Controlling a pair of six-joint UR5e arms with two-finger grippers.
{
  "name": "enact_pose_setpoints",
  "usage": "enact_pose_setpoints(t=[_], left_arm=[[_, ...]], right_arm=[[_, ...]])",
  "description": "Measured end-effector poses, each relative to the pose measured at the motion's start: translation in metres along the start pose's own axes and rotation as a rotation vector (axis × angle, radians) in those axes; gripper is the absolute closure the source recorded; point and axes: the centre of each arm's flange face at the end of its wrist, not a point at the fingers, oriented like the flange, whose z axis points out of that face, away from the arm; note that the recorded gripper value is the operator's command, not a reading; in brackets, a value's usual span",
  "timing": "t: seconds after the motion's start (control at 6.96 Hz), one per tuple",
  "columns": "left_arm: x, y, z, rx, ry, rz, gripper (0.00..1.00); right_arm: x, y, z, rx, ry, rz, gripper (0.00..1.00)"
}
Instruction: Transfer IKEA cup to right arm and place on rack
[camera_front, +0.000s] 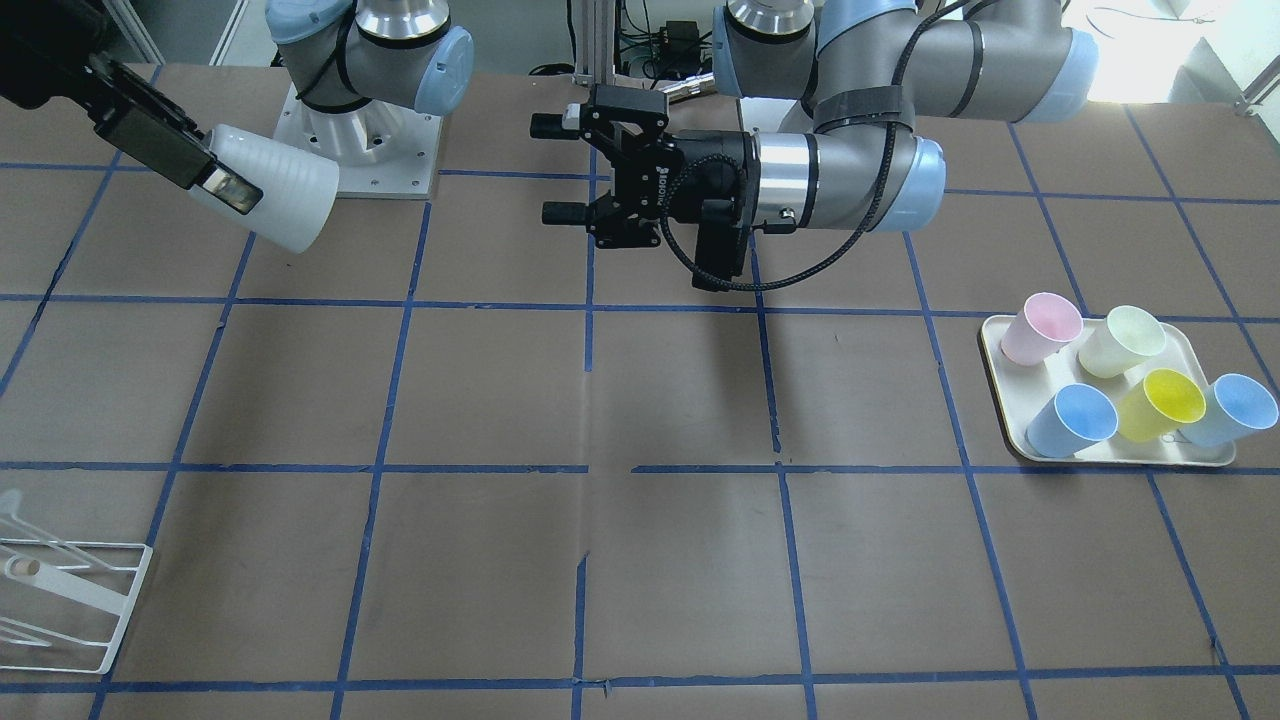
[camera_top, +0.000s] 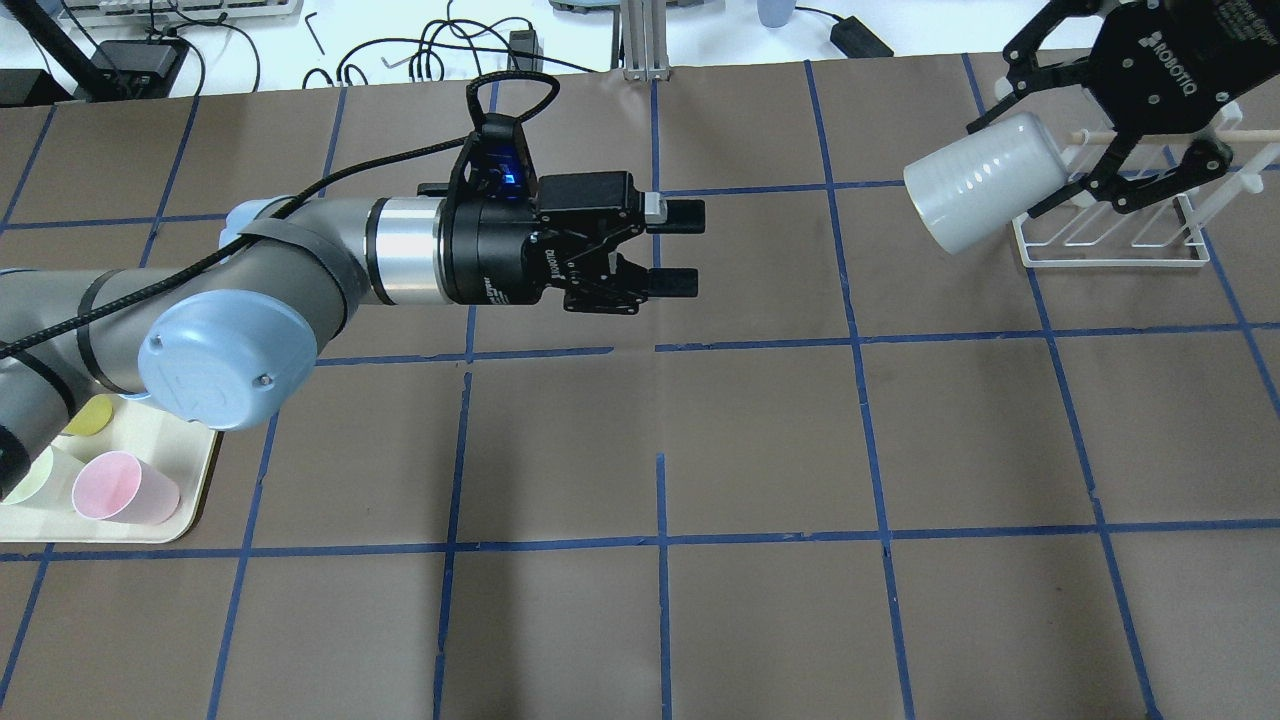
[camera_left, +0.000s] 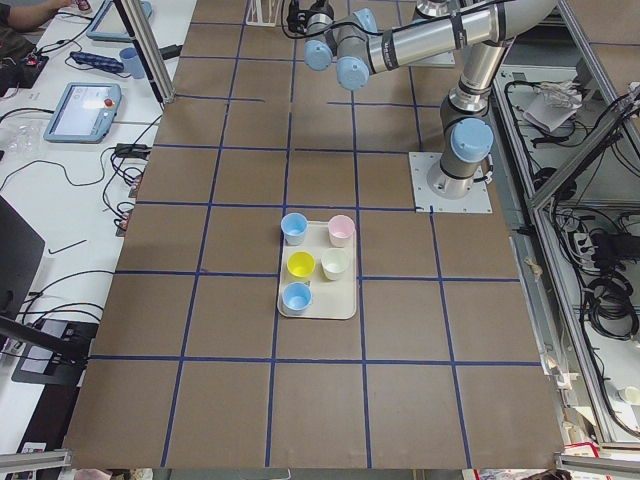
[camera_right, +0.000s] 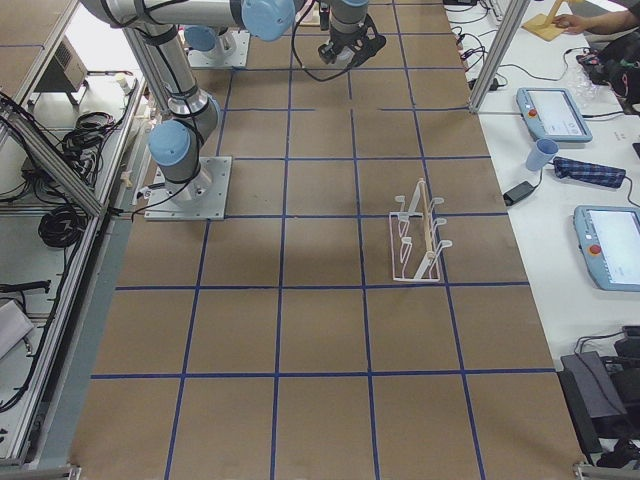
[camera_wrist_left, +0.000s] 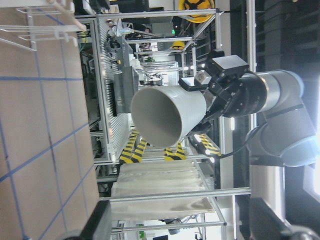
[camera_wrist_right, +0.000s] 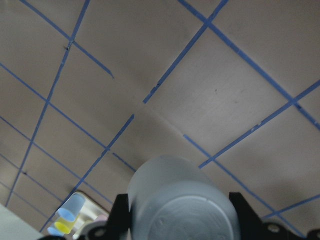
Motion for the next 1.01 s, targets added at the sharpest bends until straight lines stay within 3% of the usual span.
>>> enact_pose_setpoints(t=[0.29, 0.57, 0.86, 1.01], left_arm=[[-0.015, -0.008, -0.037, -0.033, -0.221, 0.032, 0.0], [-0.03, -0.017, -0.073, -0.056, -0.544, 0.048, 0.0], [-0.017, -0.032, -0.119, -0.058, -0.888, 0.052, 0.0], [0.001, -0.044, -0.135, -0.065, -1.029, 0.065, 0.0]], right_arm=[[0.009, -0.012, 0.0, 0.095, 0.123, -0.173, 0.68], [0.021, -0.033, 0.011, 0.178, 0.256, -0.369, 0.68], [0.025, -0.055, 0.017, 0.284, 0.322, -0.569, 0.68], [0.022, -0.072, 0.02, 0.321, 0.34, -0.662, 0.68]])
